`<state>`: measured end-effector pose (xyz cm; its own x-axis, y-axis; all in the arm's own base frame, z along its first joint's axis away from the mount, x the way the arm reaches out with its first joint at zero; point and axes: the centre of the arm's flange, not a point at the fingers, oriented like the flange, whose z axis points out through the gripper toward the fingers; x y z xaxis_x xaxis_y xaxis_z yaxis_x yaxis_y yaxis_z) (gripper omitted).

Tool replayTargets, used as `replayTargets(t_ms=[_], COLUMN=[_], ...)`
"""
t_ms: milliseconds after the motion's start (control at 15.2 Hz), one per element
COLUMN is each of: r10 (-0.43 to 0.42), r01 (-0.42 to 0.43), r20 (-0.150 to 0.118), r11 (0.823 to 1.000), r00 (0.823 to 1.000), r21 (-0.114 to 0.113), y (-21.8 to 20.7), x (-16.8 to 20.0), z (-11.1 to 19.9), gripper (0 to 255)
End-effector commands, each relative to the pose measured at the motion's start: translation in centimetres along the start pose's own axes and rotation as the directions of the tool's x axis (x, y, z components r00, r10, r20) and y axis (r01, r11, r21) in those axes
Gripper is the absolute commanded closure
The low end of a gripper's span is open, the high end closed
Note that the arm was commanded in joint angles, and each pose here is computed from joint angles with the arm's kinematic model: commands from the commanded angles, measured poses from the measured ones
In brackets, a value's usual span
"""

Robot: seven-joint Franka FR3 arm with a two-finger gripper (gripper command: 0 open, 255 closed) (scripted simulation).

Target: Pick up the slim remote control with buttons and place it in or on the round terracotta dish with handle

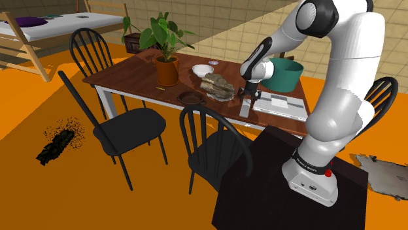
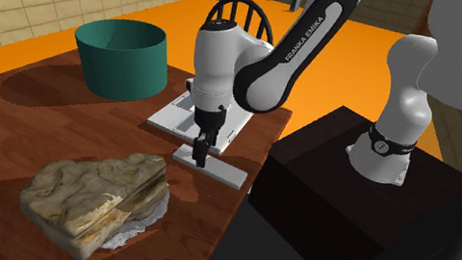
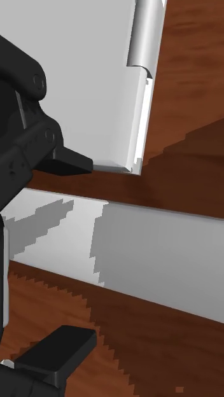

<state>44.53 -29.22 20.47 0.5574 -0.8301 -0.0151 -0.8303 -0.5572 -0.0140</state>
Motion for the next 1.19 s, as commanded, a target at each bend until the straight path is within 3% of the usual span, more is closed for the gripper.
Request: replayTargets(t_ms=[0,330,858,924,1122], r10=[-0.001,-0.001,-0.001,-0.001,-0.001], r01=[0.001,0.001,0.001,0.001,0.001], r20=[0.001,0.001,0.001,0.001,0.001], r11=[1.000,1.000,1.000,1.000,1.000], r00=[1.000,1.000,1.000,1.000,1.000], r21=[0.000,0.000,0.000,-0.001,-0.001], y=[0.1,0.1,0.1,0.2,0.5], x=[0.2,0.1,0.2,0.2,0.3], z=[1.0,3.4,3.4,3.5,3.4], gripper=[0,0,0,255,255])
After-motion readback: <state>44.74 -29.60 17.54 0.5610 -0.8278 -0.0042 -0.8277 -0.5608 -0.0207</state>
